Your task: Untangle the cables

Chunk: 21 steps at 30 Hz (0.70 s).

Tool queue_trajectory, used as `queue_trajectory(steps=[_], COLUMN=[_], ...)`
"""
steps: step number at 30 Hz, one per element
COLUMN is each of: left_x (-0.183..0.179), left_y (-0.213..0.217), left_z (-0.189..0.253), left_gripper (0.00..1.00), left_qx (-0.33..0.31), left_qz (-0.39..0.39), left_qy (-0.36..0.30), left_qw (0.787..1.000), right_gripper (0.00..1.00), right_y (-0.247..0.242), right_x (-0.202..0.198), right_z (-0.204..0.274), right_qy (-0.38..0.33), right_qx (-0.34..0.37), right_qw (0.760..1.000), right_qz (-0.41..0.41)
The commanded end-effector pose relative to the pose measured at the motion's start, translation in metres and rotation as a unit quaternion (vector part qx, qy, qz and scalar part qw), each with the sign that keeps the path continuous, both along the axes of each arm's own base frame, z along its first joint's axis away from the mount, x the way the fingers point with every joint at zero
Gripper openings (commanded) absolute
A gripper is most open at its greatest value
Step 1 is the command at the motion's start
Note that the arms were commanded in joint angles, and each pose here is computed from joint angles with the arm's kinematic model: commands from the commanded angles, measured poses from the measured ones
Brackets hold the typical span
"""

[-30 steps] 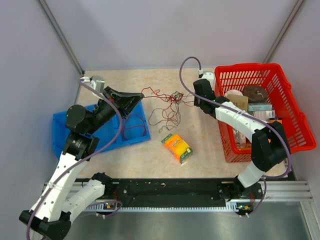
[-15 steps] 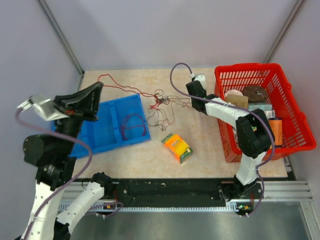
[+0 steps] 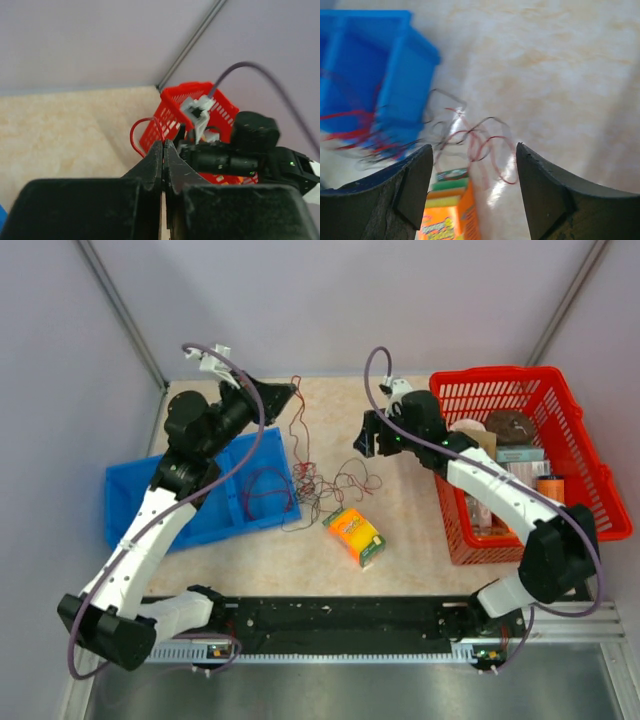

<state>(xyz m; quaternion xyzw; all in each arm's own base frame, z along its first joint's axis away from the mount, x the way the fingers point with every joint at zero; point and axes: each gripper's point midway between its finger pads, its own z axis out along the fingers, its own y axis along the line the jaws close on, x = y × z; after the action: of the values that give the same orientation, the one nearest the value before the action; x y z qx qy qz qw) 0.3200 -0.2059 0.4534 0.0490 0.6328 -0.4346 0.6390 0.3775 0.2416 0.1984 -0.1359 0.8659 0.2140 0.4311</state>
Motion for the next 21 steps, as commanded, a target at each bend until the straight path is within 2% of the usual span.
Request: queue_trajectory(steps=[1, 2, 5, 14, 16, 17, 18, 19, 21], left_x=[-0.020, -0.019, -0.021, -0.035, -0.038, -0.040, -0.041, -0.042, -0.043], left_y=[-0.006, -0.006, -0.006, -0.007, -0.007, -0.006, -0.006, -0.005, -0.004], left_z=[0.024, 0.022, 0.022, 0.034, 0.039, 0.042, 0.043, 0.045, 0.048], left_gripper=[0.00, 0.00, 0.00, 0.00, 0.00, 0.00, 0.00, 0.00, 0.00], left_qx=[-0.047, -0.050, -0.056, -0.072, -0.076, -0.077, -0.077, -0.077, -0.073], left_qz=[-0.043, -0.043, -0.047, -0.066, -0.070, -0.072, -0.072, -0.069, -0.067], left_qy=[-0.014, -0.008, -0.002, -0.007, -0.013, -0.018, -0.019, -0.021, -0.027], left_qw=[0.998, 0.998, 0.997, 0.995, 0.995, 0.994, 0.994, 0.994, 0.995], right_gripper=[0.68, 0.69, 0.70, 0.70, 0.65, 0.58, 0.46, 0.38, 0.38], right_y=[0.058, 0.066, 0.081, 0.089, 0.092, 0.096, 0.101, 0.105, 0.107], right_x=[-0.060, -0.065, -0.069, -0.040, -0.031, -0.029, -0.030, -0.031, -0.034], right_z=[0.051, 0.058, 0.054, 0.041, 0.029, 0.026, 0.019, 0.014, 0.010], right_qy=[-0.018, -0.030, -0.047, -0.047, -0.028, -0.015, -0.001, 0.010, 0.016], right_qx=[0.175, 0.190, 0.171, 0.191, 0.181, 0.183, 0.184, 0.190, 0.203], right_qw=[0.967, 0.960, 0.961, 0.973, 0.979, 0.979, 0.979, 0.977, 0.974], right_qz=[0.183, 0.203, 0.214, 0.118, 0.087, 0.087, 0.094, 0.100, 0.101])
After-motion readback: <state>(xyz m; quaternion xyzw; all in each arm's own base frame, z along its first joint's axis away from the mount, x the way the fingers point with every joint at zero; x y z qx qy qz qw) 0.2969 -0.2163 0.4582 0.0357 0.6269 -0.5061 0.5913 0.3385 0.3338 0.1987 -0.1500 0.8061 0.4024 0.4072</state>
